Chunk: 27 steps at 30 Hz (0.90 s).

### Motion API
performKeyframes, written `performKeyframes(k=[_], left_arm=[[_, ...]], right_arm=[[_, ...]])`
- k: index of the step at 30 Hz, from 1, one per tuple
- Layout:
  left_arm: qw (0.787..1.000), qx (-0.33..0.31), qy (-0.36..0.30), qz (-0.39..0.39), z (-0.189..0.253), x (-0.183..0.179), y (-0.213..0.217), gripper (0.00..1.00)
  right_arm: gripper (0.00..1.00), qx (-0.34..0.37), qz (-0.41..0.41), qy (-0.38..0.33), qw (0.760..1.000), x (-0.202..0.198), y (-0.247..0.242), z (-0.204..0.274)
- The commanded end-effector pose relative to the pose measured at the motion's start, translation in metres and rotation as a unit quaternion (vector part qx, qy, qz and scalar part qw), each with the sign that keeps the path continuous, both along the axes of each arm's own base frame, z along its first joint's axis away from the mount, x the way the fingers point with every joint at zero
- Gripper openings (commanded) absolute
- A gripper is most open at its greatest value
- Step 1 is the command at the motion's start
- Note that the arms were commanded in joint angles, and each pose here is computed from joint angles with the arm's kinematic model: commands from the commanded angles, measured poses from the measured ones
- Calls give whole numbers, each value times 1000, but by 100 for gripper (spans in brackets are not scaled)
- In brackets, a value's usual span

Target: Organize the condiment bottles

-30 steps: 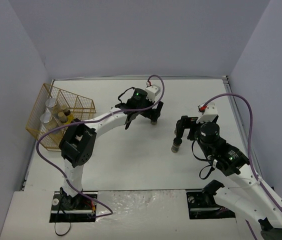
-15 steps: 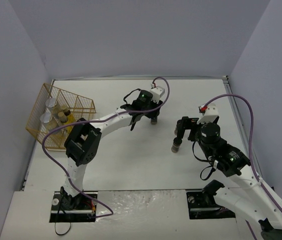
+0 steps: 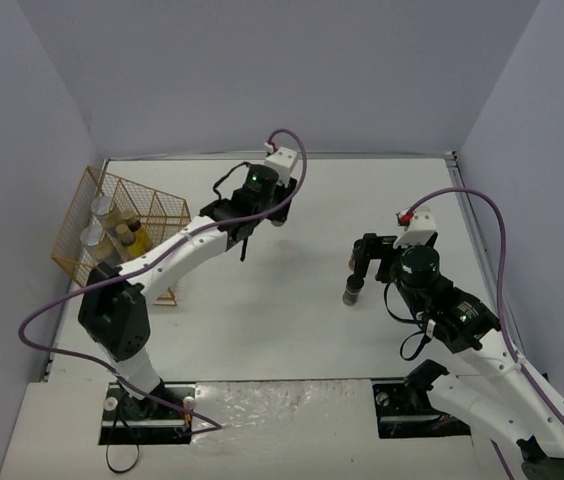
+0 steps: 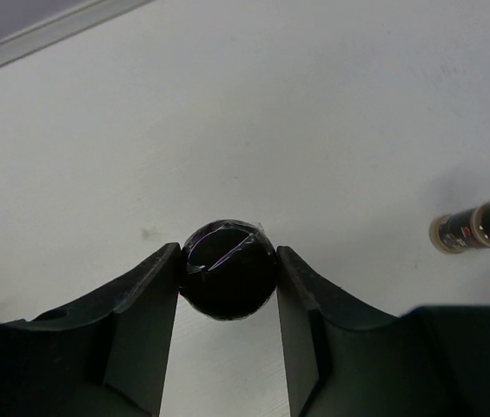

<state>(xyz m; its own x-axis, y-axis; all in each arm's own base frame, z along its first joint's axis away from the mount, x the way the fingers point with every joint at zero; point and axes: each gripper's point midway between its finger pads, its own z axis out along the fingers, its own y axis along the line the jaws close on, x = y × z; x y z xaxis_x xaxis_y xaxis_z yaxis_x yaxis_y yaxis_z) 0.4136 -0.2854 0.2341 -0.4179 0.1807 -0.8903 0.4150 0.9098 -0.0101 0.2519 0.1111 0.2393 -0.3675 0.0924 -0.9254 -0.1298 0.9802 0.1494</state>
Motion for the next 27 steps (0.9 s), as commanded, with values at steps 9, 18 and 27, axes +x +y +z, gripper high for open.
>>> performKeyframes(k=[9, 18, 27], left_arm=[[955, -58, -34, 288, 56, 14, 229, 16], [935, -61, -20, 348, 23, 25, 267, 17], [923, -68, 8, 378, -29, 32, 269, 32]], right_arm=[[99, 15, 8, -28, 999, 15, 12, 17], [99, 15, 10, -29, 999, 14, 12, 15], [99, 18, 8, -28, 999, 10, 9, 9]])
